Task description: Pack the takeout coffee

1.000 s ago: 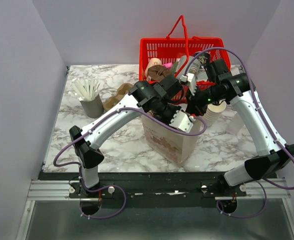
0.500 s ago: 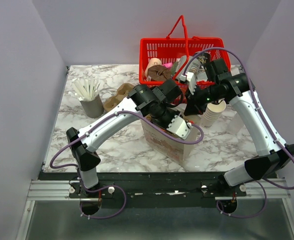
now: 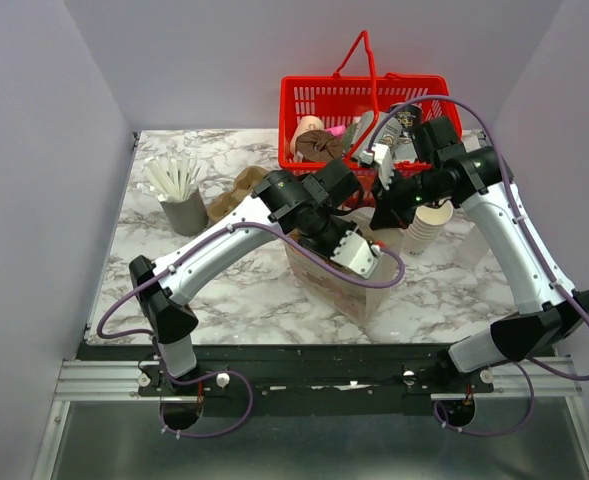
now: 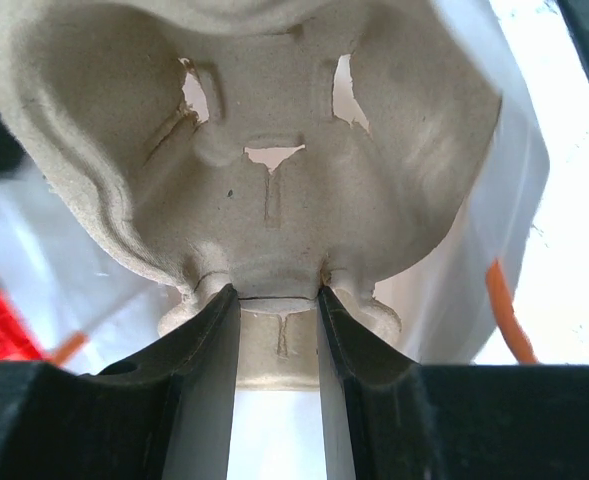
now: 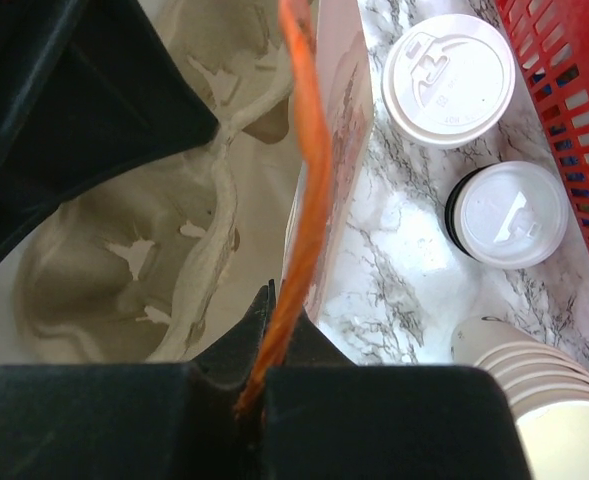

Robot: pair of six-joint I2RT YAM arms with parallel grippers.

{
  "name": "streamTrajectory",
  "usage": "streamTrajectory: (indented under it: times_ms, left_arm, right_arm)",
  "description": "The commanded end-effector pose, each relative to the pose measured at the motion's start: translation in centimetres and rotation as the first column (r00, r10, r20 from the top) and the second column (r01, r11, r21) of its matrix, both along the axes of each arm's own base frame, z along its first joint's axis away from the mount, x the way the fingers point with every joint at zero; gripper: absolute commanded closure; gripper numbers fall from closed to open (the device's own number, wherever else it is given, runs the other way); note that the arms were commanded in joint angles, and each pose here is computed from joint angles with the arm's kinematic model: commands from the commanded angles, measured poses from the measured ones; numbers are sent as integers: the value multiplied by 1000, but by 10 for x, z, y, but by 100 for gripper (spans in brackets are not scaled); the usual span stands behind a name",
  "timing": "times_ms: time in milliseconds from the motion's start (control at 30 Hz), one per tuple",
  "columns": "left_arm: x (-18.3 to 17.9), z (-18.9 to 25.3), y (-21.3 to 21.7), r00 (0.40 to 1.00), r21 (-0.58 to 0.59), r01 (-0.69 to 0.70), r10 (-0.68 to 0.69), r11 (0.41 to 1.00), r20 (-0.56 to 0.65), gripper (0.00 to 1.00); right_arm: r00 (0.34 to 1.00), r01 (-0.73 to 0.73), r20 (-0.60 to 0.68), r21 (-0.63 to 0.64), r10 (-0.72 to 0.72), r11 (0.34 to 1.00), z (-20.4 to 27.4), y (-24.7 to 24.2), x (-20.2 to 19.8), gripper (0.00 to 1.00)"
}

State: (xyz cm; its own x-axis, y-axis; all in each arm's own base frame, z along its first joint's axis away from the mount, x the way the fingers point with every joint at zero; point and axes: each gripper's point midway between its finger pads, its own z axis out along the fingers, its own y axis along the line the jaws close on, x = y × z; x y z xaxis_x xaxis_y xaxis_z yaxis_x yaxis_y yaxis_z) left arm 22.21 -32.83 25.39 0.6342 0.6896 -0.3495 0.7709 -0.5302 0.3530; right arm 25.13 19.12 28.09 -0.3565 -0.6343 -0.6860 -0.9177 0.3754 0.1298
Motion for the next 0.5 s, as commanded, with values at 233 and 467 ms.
streamTrajectory:
  times_ms: [233,467]
  left_arm:
    - [-16,-21,22,994,158,94,-82,983,-78,100]
    - [-15,-25,34,997,229,83,-80,970,-23,100]
  right_arm:
    - [999,-23,25,49,22,999,18,14,0,100]
    - [998,-56,3,29,56,998,8,15,-14,99]
